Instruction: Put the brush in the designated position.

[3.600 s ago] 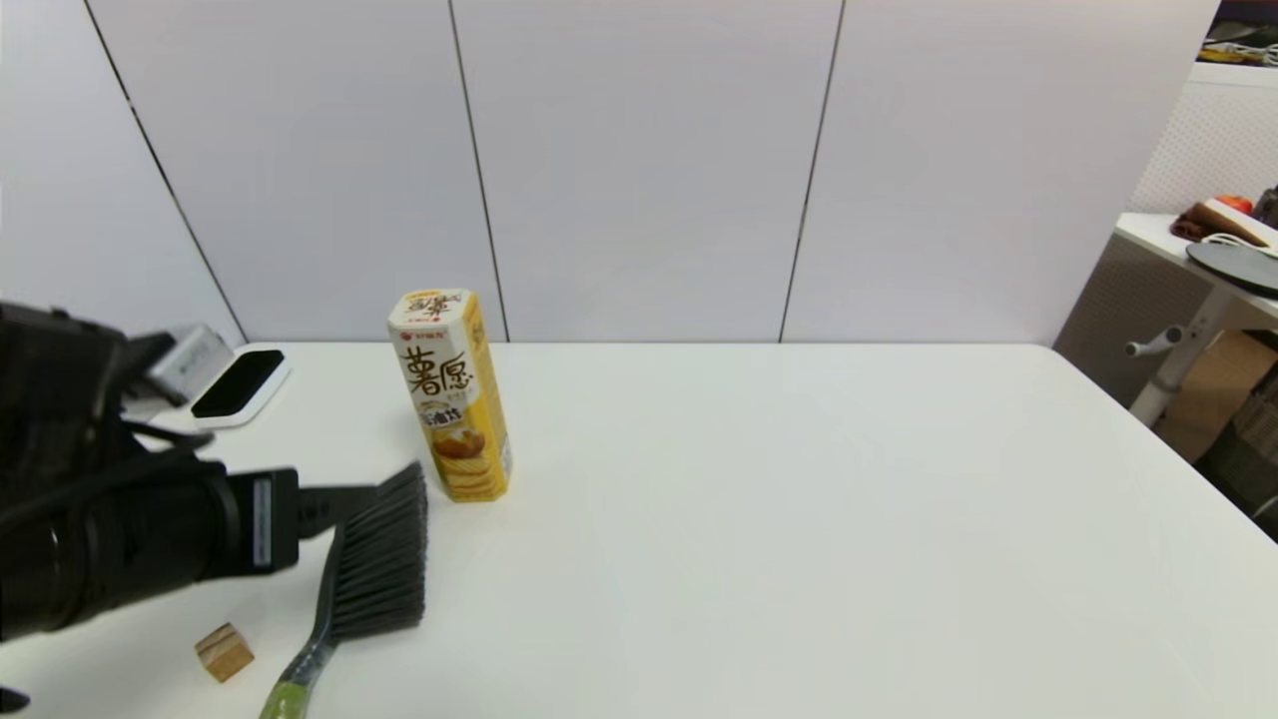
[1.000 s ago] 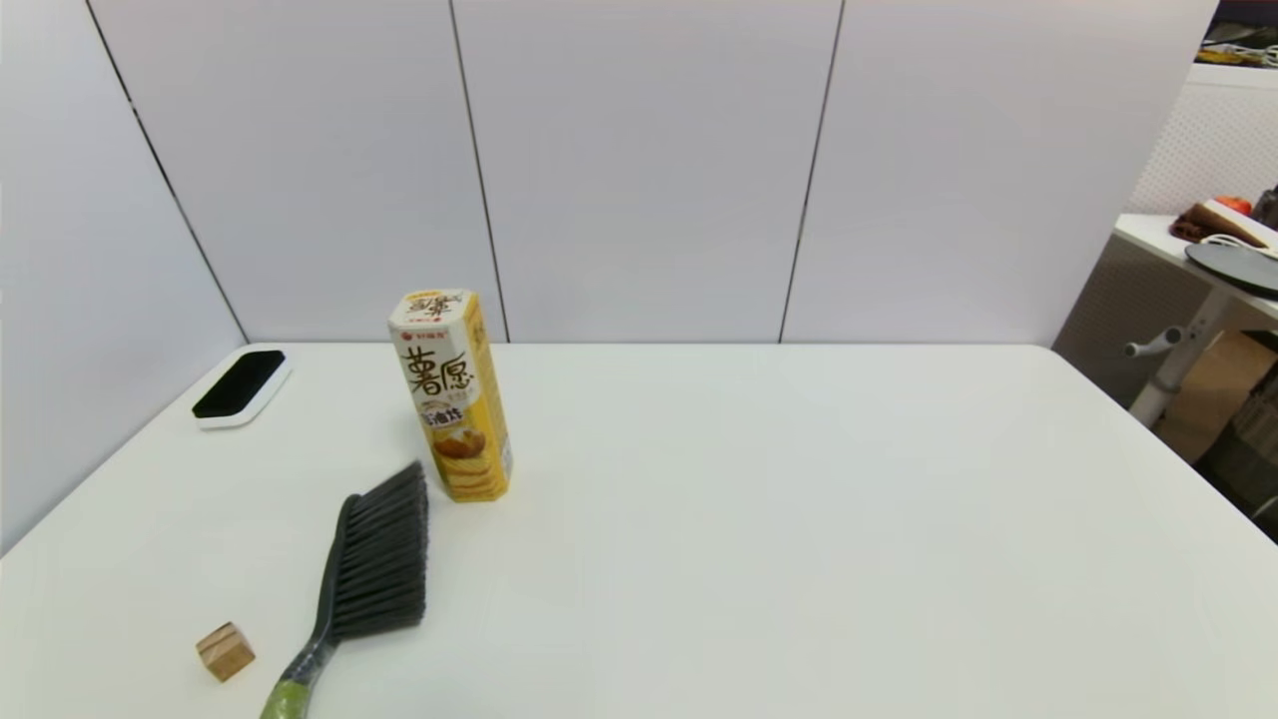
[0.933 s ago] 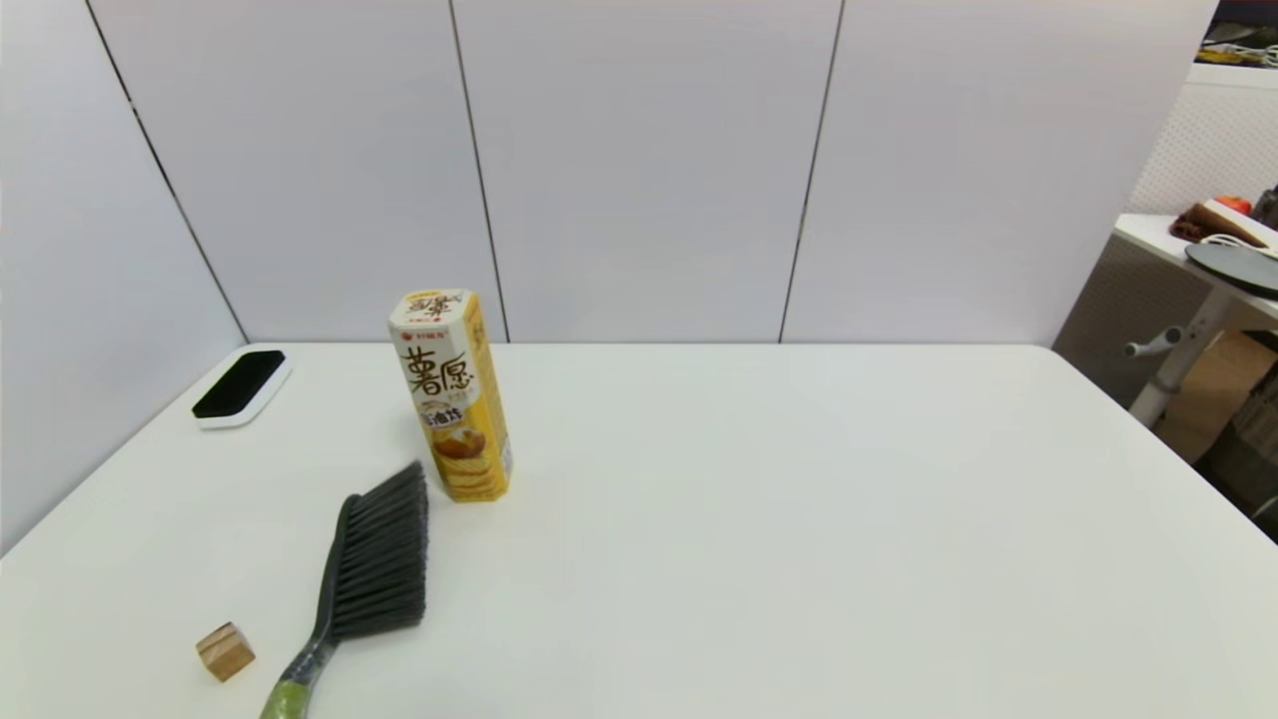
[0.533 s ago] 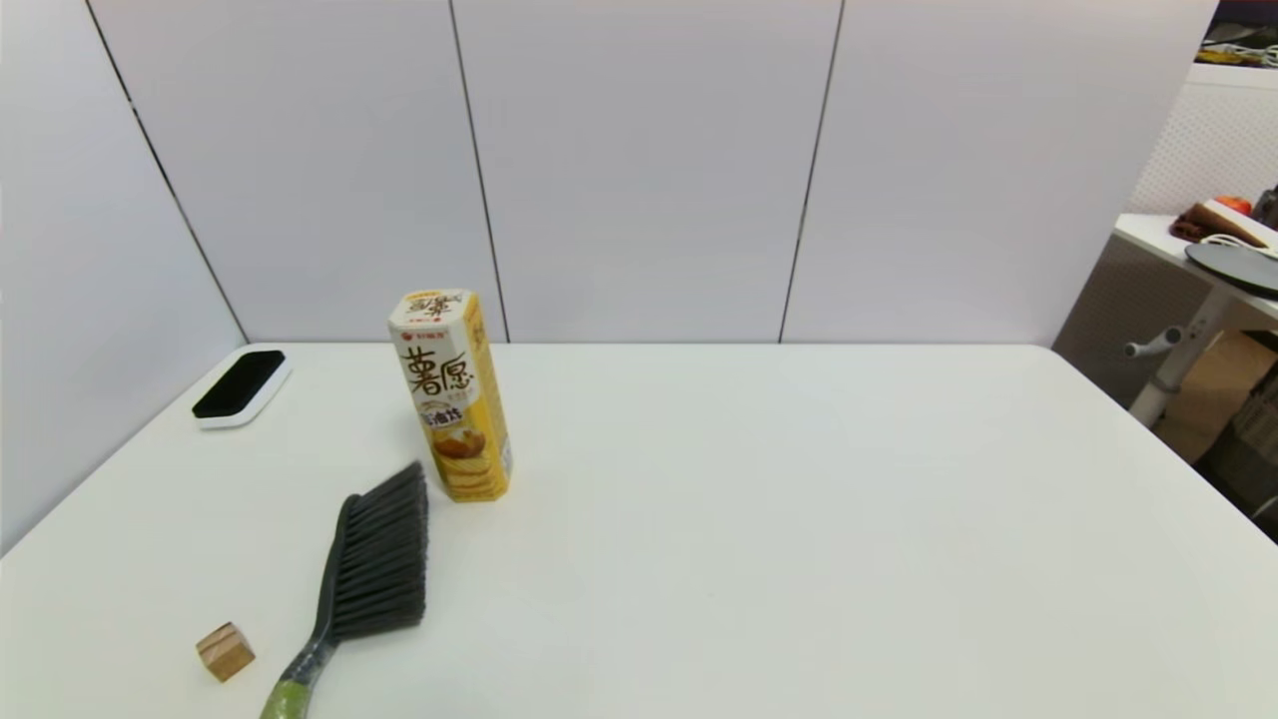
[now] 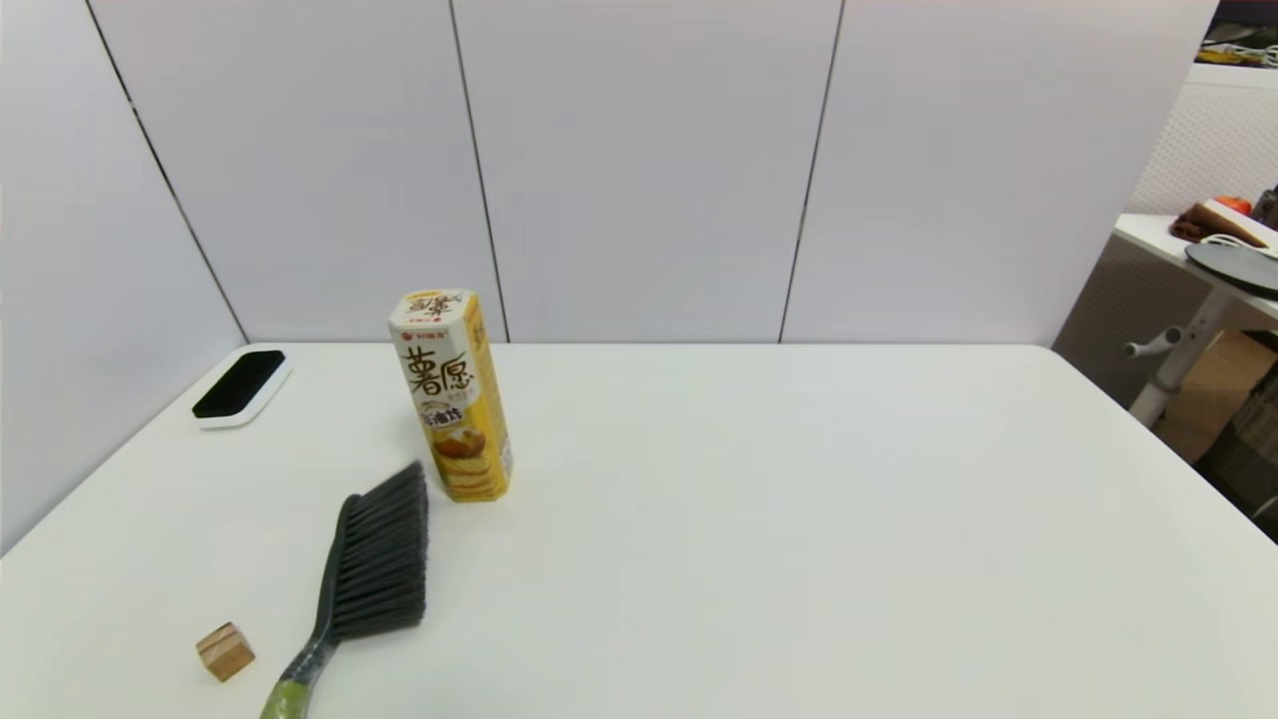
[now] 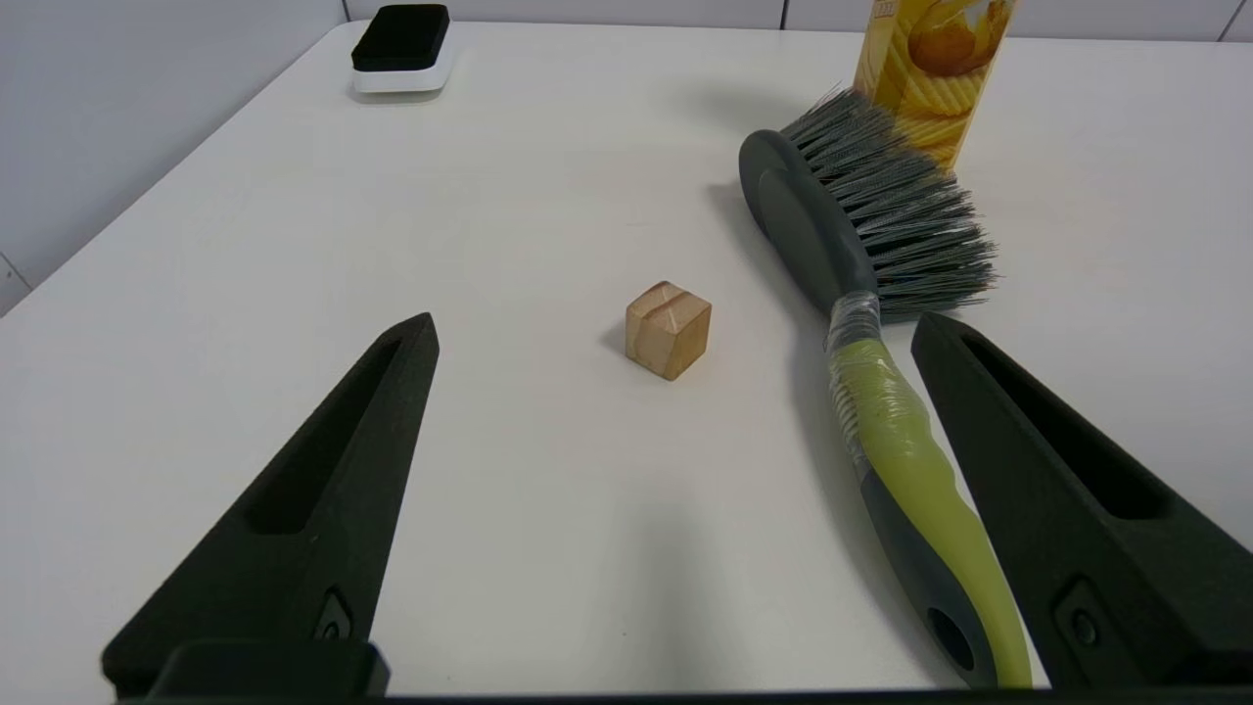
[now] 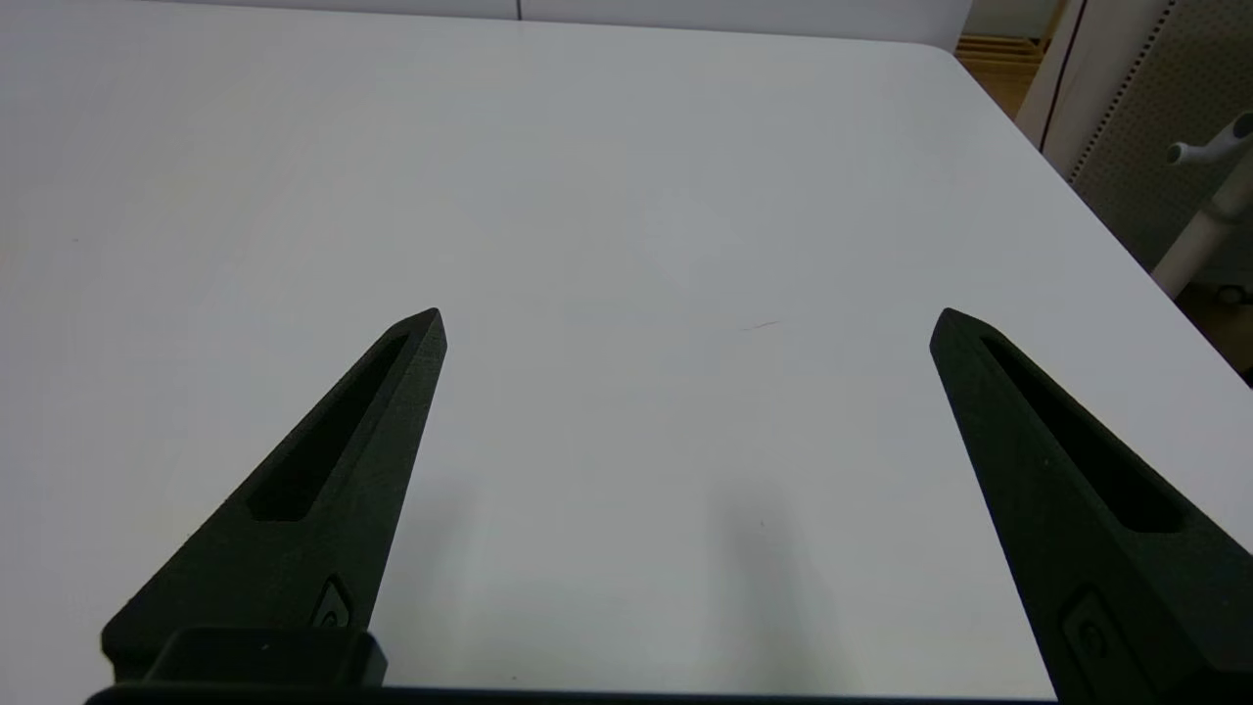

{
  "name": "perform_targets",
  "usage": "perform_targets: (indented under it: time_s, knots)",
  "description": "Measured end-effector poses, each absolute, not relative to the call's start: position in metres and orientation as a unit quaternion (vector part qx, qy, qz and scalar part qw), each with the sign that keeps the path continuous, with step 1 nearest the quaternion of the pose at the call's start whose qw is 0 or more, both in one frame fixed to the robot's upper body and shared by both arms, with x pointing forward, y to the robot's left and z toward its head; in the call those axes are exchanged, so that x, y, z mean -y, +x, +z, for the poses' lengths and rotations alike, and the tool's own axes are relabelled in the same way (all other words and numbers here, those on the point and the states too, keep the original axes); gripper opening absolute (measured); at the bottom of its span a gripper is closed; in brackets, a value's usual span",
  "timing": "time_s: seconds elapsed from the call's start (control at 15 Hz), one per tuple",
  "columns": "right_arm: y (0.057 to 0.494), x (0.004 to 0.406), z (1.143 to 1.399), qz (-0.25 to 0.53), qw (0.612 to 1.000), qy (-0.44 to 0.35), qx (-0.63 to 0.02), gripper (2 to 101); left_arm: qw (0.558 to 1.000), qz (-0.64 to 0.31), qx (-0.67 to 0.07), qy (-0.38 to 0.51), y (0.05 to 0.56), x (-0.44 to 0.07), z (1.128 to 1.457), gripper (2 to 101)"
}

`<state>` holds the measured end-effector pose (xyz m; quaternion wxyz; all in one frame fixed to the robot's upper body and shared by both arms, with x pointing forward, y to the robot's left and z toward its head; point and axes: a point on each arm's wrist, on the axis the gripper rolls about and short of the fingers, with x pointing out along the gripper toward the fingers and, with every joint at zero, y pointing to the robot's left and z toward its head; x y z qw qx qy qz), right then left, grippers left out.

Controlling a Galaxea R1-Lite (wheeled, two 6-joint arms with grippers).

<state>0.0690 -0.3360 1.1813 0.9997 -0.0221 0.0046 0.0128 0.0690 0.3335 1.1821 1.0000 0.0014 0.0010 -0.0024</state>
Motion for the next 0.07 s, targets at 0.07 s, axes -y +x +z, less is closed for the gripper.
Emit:
perform_targets:
  time_s: [0.07]
  knots:
    - [0.069, 0.336, 1.1813, 0.013, 1.0, -0.022, -0.005, 98.0, 1.0, -0.002, -0.001, 0.001, 0.069, -0.3335, 1.1821, 97.8]
